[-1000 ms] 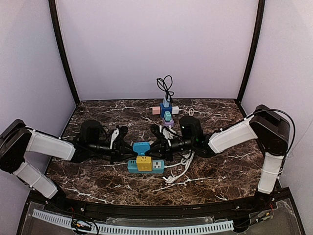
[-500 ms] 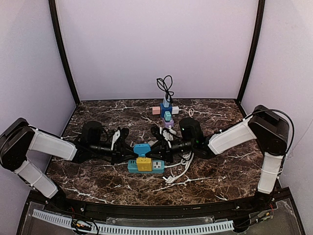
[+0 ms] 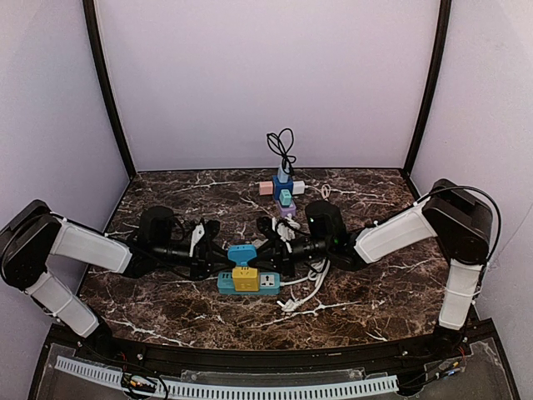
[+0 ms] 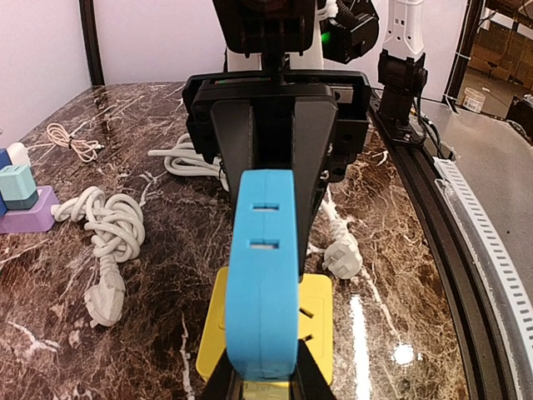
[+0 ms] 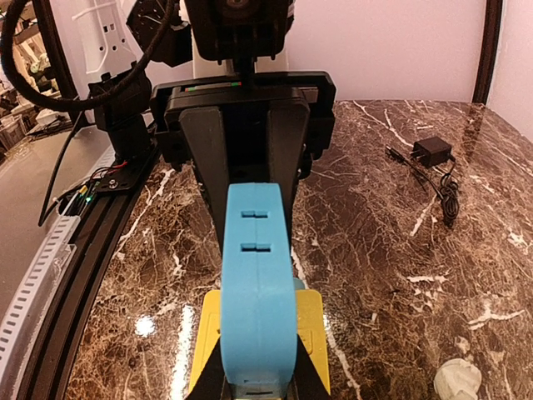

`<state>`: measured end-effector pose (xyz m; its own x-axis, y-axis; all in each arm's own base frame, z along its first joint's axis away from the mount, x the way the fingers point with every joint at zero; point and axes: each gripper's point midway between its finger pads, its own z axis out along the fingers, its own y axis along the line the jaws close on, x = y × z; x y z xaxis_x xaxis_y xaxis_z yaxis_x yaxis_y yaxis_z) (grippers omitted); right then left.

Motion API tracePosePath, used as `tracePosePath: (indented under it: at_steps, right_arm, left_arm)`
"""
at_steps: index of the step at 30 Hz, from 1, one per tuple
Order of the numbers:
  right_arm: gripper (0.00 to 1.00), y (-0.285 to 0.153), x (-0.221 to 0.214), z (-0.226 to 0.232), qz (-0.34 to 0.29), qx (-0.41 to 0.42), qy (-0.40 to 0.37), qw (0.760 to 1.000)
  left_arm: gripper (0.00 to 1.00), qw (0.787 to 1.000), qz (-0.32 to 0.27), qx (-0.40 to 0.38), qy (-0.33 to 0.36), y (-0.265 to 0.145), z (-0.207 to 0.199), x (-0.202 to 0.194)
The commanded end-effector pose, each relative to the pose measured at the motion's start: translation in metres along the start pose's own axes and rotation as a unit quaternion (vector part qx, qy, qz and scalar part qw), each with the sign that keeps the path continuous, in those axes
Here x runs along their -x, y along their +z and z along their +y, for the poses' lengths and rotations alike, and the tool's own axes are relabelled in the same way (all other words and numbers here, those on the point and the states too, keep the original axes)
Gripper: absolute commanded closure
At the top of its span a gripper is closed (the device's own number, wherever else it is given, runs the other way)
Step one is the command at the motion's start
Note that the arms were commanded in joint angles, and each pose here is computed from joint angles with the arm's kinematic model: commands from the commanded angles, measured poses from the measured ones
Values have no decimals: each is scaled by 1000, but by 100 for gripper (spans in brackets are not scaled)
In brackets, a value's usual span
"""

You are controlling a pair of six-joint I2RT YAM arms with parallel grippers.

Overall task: Insert the plug
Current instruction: Insert the plug into the socket.

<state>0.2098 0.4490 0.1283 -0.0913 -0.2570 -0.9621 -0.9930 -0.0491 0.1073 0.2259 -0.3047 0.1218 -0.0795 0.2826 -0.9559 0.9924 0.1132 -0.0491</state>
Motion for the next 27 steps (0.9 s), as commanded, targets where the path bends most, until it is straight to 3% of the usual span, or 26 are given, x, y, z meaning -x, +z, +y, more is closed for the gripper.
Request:
tracePosePath:
  at_steps: [1,15,20,27]
  right_arm:
    - [100,6,-1,4,-1,5,14,1000]
    - [100,11,-9,13,8,20,27,999]
    - [75,13,-7,10,14,19,32,999]
    - [64,15,4,9,7,21,17,1000]
  left_arm:
    - [99,997,1,20,75,3,8,1]
    - [99,998,-4,-35,56,2,-13,1]
    - [99,998,-2,-29,55,3,-13,0]
    - [99,998,-2,-33,60,5,-12,3]
